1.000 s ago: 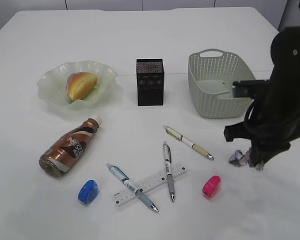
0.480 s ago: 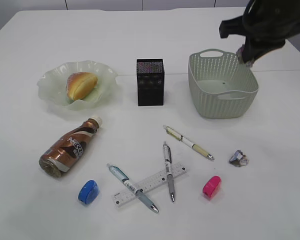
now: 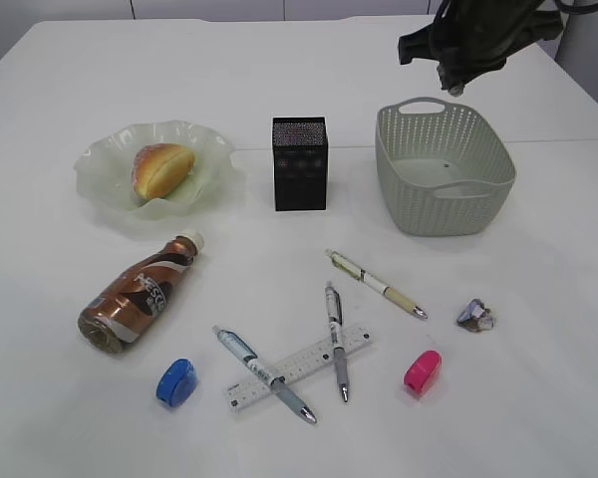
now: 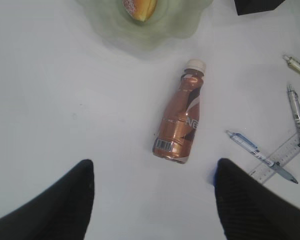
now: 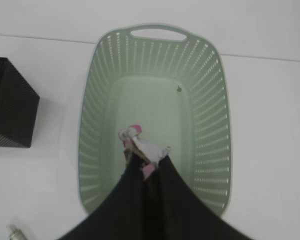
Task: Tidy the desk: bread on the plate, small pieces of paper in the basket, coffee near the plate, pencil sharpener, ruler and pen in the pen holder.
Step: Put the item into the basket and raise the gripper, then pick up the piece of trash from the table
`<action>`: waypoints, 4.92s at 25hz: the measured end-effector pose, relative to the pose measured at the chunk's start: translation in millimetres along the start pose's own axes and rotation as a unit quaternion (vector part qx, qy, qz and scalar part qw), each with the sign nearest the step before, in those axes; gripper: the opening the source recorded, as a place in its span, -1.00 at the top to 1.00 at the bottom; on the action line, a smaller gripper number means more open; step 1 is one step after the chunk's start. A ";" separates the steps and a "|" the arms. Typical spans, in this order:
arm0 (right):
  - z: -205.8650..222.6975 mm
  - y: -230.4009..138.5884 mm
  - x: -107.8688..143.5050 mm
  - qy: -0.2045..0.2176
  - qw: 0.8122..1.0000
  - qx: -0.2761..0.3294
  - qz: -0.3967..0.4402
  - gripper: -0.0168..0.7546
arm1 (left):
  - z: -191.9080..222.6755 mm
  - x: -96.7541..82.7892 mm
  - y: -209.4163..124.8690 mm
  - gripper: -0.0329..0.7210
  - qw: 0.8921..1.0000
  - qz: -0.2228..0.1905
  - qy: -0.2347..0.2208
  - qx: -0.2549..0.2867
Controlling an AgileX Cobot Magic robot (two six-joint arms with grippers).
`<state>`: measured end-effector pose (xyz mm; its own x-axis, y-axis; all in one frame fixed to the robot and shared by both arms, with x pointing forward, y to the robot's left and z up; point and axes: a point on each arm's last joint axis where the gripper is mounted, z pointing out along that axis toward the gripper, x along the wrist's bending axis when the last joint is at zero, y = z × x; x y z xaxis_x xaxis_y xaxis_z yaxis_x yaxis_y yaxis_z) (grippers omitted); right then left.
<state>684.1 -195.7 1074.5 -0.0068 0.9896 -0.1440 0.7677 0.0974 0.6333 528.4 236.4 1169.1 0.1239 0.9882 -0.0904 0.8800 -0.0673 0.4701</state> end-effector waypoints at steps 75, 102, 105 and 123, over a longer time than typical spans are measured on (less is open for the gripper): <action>-39.0 -63.7 -47.8 0.078 0.967 0.235 0.061 -0.29 | -0.4 -3.5 -0.4 -0.52 0.999 -0.033 -0.019 0.002; 57.6 -146.2 -16.5 0.106 0.930 0.320 0.149 -0.29 | -0.4 -3.8 -0.5 -0.52 0.999 -0.033 -0.021 0.002; 66.5 -152.2 -14.8 0.101 0.925 0.333 0.152 -0.29 | -0.4 -3.8 -0.5 -0.52 0.999 -0.033 -0.021 0.002; 94.7 -169.8 -12.7 0.076 0.919 0.355 0.152 -0.29 | -0.4 -3.8 -0.5 -0.52 0.999 -0.033 -0.021 0.002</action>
<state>614.6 -234.8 896.9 0.2283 0.9684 0.1001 0.9735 -0.2256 -0.0374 527.4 232.7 1169.5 0.0841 0.9839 -0.1579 0.8890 -0.0025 0.4578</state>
